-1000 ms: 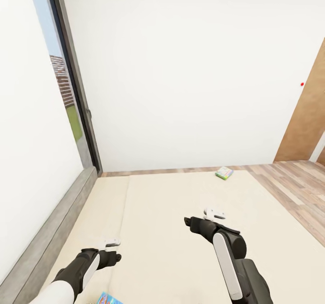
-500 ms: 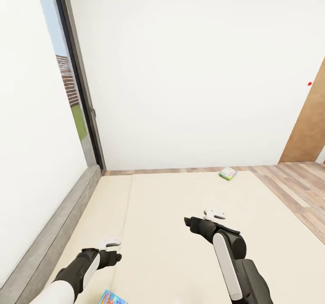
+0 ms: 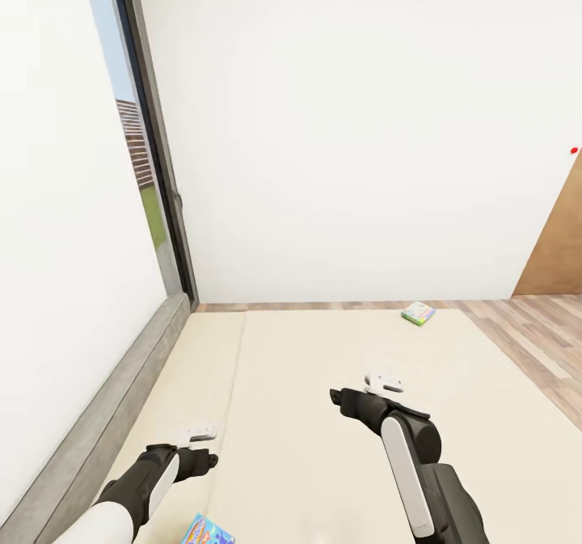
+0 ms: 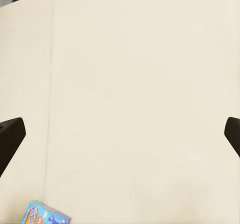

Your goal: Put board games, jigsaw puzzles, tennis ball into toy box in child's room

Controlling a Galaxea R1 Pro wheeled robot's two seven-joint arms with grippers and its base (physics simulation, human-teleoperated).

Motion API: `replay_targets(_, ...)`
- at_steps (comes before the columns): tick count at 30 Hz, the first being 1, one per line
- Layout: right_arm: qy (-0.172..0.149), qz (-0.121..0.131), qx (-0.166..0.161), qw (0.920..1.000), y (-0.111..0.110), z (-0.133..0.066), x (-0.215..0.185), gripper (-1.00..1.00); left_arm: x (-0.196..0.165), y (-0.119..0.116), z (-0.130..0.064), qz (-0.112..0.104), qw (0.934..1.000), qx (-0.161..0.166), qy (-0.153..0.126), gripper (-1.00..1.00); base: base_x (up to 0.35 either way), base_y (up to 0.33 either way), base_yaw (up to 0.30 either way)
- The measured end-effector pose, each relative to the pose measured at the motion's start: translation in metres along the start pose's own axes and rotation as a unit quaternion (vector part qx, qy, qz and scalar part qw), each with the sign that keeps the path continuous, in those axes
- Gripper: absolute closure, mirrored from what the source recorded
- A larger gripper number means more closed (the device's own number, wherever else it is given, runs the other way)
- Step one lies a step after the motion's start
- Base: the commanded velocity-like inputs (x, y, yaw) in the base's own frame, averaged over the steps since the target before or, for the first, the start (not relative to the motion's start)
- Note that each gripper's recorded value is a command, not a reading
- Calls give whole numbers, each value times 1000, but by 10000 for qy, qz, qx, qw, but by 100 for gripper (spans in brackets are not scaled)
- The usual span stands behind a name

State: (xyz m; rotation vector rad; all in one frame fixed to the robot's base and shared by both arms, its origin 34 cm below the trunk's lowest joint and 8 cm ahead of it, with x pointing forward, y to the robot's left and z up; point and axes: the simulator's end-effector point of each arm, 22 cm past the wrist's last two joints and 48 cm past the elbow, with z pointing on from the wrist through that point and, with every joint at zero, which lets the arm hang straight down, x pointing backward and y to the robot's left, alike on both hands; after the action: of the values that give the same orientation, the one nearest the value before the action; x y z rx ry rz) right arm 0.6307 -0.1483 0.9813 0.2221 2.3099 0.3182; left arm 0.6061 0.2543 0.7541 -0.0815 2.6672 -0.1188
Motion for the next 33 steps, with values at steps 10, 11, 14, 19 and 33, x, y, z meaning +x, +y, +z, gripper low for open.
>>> replay_targets(10,23,15,10,10000,-1,2,1,-100,2,0,2,2,10000,-1,26,-100,0,0,73)
replay_targets(11,31,18,15,10000,-2,2,2,-100,3,0,2,2,10000,-1,32,-100,0,0,88)
replay_targets(14,53,22,24,10000,-3,4,3,-100,5,0,4,1,10000,-3,54,-100,0,0,80)
replay_targets(19,105,26,40,9999,-4,7,7,-100,8,1,6,-2,10000,-6,92,-100,0,0,73)
replay_targets(33,277,39,88,9996,-9,17,20,-100,17,2,13,-9,9998,-15,203,-100,0,0,68)
